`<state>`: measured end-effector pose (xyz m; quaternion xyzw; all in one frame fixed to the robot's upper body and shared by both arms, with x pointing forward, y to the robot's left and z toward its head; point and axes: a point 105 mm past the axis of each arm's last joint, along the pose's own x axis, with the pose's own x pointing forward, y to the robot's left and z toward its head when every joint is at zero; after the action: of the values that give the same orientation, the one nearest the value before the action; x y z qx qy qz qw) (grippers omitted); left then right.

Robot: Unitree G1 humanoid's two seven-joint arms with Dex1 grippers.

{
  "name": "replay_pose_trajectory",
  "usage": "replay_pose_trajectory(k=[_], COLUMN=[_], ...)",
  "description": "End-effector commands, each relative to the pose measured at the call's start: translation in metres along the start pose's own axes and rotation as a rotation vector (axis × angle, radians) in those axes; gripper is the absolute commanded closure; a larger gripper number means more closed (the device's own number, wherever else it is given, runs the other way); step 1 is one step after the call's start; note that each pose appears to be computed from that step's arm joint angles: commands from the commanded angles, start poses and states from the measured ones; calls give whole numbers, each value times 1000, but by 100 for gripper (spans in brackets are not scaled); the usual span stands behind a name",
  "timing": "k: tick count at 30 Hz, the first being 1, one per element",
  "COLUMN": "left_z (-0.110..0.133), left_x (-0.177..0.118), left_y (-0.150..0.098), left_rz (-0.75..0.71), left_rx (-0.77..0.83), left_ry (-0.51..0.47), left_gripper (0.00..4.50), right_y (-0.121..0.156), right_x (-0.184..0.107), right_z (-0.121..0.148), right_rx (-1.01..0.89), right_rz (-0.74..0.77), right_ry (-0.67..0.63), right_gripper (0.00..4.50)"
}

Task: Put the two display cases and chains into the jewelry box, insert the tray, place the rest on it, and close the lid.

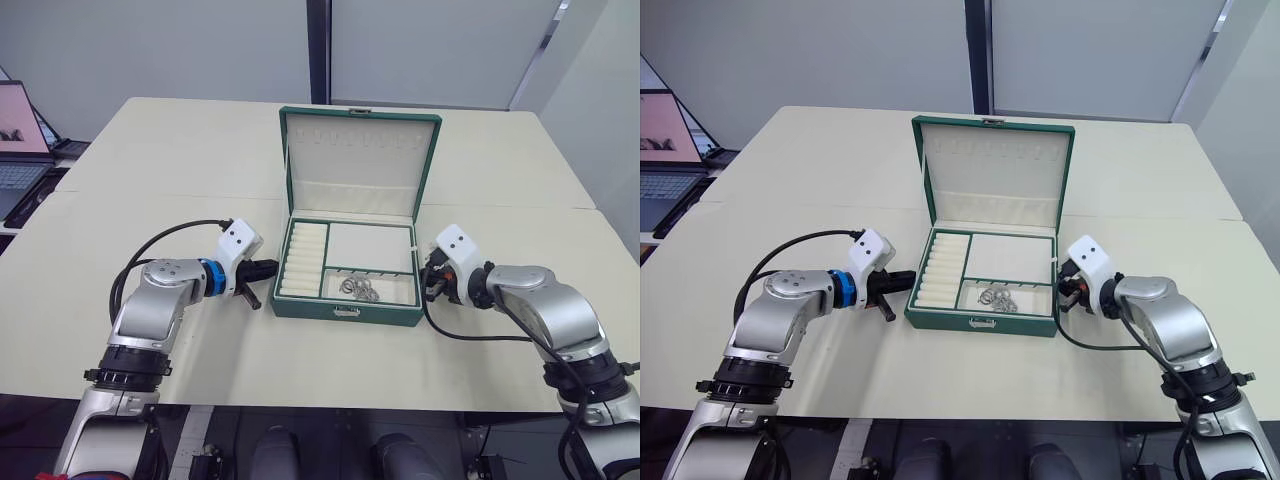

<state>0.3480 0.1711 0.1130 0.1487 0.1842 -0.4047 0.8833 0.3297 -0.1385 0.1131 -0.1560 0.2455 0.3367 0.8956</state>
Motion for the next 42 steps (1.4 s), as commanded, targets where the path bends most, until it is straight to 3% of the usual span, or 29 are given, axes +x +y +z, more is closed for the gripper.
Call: replay_pose_trajectory(k=[1, 10, 20, 23, 26, 28, 34, 37, 42], left_z=[23, 19, 20, 35, 64, 73, 77, 78, 60], left_x=[5, -9, -60, -75, -104, -124, -158, -164, -169], left_y=[-23, -10, 26, 28, 4, -11, -45, -56, -64], left_rz=[-98, -22, 142, 141, 5, -85, -226, -231, -200], left_rx=[48, 66, 87, 88, 49, 9, -19, 8, -11], left_ry=[-66, -41, -122, -194, -334, -372, -323, -334, -304], left_gripper=[447, 447, 447, 447, 447, 447, 447, 447, 447], right_y=[27, 22, -5, -20, -35, -45, -76, -90, -112], right_x=[-5, -5, -27, -39, -53, -60, -69, -68, -55], right_z=[29, 27, 24, 22, 30, 39, 72, 93, 125], right_rx=[-57, -55, -62, -73, -61, -47, -46, -65, -115], right_rz=[111, 90, 25, -13, -50, -69, -93, -100, -101], right_ry=[-119, -118, -111, -105, -130, -158, -232, -264, -300], right_gripper=[450, 450, 450, 450, 450, 450, 450, 450, 450])
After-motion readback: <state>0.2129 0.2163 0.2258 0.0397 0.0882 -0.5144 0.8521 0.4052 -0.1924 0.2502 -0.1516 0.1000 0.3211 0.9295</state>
